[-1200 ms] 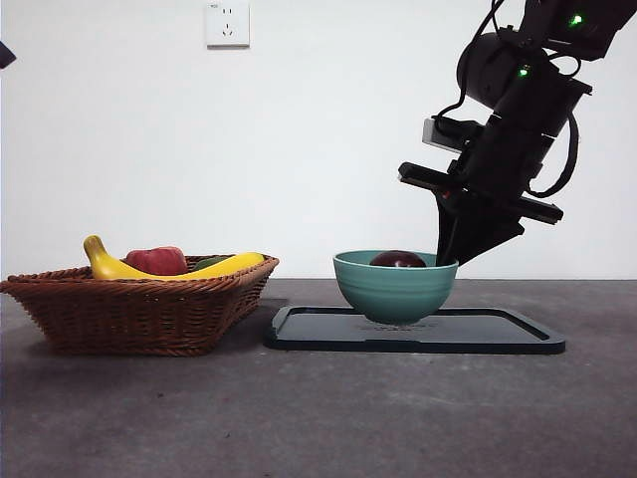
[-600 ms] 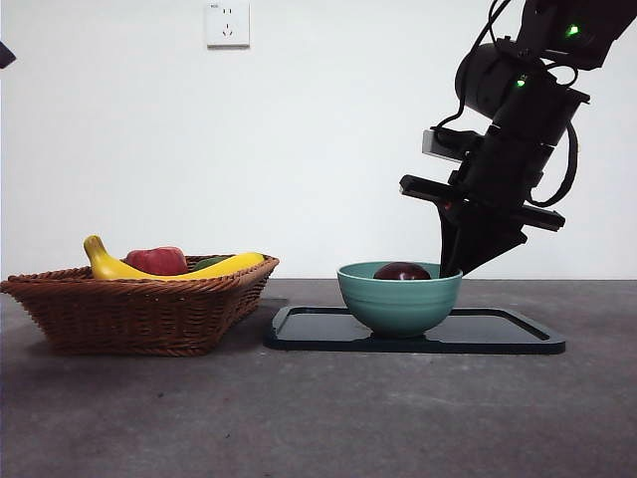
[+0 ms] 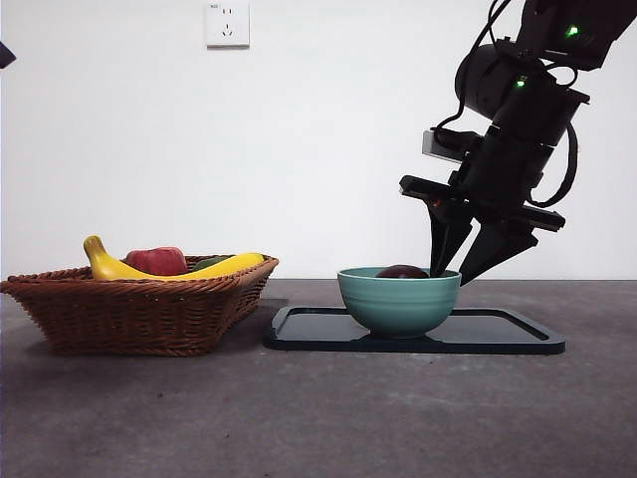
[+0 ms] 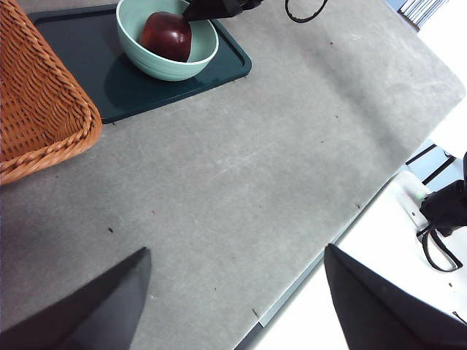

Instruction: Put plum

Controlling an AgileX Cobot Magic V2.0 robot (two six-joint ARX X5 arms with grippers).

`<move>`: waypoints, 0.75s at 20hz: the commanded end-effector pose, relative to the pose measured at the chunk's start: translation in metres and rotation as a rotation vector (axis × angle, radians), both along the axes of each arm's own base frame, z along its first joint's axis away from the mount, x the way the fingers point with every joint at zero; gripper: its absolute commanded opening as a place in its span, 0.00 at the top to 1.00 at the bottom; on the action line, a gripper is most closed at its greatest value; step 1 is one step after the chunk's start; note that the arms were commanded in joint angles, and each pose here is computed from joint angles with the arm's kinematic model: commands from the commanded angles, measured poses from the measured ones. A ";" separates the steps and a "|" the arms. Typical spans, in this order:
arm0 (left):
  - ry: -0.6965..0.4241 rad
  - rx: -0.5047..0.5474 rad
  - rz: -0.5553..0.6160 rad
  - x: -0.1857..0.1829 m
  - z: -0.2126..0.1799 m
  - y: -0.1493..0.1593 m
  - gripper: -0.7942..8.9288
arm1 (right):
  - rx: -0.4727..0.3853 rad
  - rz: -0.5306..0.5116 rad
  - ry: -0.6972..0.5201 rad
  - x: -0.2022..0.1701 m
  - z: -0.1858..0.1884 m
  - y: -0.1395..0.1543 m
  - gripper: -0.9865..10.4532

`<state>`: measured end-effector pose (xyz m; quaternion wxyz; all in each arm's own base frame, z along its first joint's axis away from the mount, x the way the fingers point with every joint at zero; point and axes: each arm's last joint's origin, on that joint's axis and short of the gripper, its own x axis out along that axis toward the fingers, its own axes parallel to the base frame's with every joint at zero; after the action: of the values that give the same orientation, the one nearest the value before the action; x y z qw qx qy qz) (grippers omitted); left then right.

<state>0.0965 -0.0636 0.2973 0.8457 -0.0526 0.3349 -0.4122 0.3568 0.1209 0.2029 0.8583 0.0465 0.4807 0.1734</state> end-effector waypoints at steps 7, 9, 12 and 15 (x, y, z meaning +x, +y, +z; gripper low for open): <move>-0.011 -0.009 -0.008 0.001 0.003 -0.001 0.53 | 0.038 -0.018 -0.199 -0.027 0.082 -0.015 0.77; -0.011 -0.009 -0.008 0.001 0.003 -0.001 0.53 | 0.029 0.002 -0.225 -0.050 0.106 -0.022 0.77; -0.012 -0.009 -0.008 0.001 0.003 -0.001 0.53 | 0.026 0.024 -0.249 -0.086 0.136 -0.032 0.77; -0.010 -0.011 -0.006 0.001 0.003 -0.001 0.53 | 0.069 0.061 -0.250 -0.122 0.148 -0.042 0.77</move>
<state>0.0965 -0.0636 0.2973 0.8456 -0.0528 0.3350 -0.4122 0.2331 0.0772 0.3540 0.9077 0.0458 0.3574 0.2149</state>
